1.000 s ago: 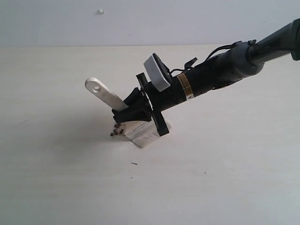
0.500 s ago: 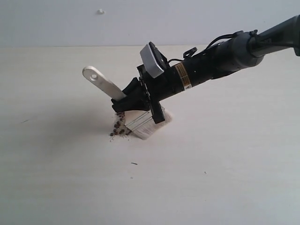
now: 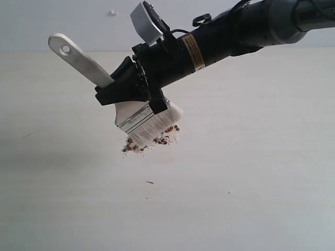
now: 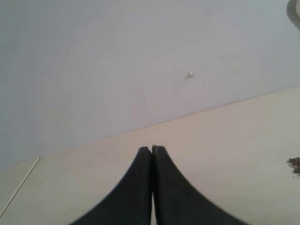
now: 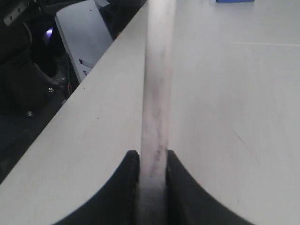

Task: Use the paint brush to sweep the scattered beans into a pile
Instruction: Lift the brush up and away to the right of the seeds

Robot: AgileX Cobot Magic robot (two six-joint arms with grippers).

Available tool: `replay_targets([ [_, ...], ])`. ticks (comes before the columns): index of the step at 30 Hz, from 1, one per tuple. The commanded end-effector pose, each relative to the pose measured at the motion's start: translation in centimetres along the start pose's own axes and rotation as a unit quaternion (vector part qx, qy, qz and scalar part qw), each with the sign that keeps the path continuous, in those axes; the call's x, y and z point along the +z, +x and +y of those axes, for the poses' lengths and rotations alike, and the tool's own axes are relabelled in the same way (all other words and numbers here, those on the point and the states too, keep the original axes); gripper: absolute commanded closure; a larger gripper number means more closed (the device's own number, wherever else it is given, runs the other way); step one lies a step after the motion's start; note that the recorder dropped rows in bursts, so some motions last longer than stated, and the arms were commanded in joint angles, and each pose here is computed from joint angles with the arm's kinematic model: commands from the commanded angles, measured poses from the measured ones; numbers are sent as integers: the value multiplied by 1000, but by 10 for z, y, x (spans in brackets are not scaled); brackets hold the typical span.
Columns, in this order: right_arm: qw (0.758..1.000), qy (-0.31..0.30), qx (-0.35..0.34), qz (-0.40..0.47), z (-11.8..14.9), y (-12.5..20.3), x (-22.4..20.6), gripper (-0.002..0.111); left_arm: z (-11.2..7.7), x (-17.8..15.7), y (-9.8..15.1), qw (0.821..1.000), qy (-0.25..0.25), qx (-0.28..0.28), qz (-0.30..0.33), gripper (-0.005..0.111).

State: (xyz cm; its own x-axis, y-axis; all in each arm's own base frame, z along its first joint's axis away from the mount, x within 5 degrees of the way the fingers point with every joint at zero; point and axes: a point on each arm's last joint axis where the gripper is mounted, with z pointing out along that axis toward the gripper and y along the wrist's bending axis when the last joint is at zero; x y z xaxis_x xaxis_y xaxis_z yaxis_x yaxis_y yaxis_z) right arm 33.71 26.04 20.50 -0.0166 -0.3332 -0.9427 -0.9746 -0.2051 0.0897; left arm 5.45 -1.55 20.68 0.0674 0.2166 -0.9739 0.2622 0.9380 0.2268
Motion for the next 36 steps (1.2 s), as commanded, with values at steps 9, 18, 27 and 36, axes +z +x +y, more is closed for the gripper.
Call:
replay_targets([
  [9, 990, 15, 128, -55, 8, -38, -11, 108, 0, 0, 1, 1000, 0, -4, 0, 107],
  [18, 976, 183, 116, 7, 68, -58, -51, 108, 0, 0, 1, 1000, 0, -4, 0, 107],
  [27, 867, 468, 173, 12, 83, -33, -96, 108, 0, 0, 1, 1000, 0, -4, 0, 107],
  [36, 824, 540, 163, -50, 65, -25, -102, 108, 0, 0, 1, 1000, 0, -4, 0, 107],
])
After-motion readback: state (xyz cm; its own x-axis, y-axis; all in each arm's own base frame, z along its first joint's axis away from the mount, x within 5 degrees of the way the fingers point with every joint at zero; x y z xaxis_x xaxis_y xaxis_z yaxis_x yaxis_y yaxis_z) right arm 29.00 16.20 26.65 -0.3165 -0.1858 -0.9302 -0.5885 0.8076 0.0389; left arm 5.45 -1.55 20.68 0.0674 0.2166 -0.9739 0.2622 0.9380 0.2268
